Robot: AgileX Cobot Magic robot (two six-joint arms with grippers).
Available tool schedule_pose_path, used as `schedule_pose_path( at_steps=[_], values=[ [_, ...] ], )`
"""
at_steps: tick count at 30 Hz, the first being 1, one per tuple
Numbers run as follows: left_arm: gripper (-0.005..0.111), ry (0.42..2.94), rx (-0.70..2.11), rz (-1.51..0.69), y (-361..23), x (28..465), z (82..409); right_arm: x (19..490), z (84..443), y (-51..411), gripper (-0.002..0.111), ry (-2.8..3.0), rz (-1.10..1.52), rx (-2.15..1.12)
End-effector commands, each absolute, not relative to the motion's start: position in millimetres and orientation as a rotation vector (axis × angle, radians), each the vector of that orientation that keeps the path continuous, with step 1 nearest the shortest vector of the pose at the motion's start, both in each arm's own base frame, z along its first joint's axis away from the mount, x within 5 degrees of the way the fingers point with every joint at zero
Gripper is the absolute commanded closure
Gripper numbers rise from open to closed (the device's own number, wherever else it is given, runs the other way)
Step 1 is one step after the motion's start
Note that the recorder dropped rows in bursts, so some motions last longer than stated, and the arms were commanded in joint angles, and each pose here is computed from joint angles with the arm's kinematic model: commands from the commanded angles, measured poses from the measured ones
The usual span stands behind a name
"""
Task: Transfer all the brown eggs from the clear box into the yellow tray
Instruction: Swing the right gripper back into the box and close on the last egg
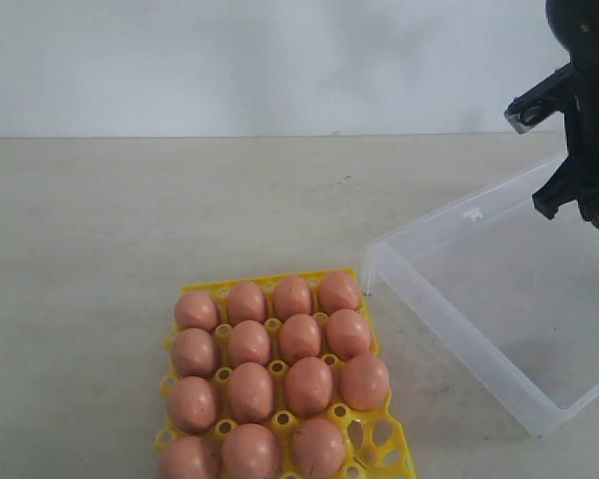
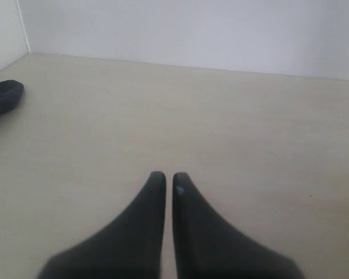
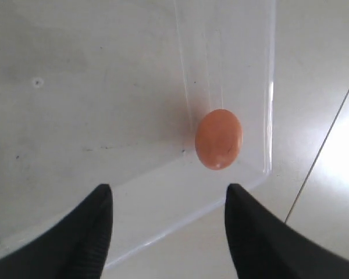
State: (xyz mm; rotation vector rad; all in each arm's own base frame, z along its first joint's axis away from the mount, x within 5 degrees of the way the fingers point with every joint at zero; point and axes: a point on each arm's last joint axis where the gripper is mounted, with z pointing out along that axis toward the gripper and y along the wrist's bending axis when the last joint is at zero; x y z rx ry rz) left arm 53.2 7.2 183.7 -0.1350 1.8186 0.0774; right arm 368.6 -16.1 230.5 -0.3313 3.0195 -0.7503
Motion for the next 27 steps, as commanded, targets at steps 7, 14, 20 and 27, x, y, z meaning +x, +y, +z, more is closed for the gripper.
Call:
schedule_pose_path(
  at_steps=[7,14,20,27],
  values=[
    [0.103,1.817,-0.128,0.078,7,53,183,380,208,-30,0.057,2.997,-0.95,-0.173],
    [0.103,1.817,-0.128,0.078,7,53,183,373,205,-67,0.057,3.056,-0.861,0.104],
    [0.103,1.817,-0.128,0.078,7,53,183,357,192,-92,0.057,3.175,-0.746,0.169],
    [0.103,1.817,-0.128,0.078,7,53,183,342,179,-104,0.057,3.244,-0.751,0.192]
  ],
)
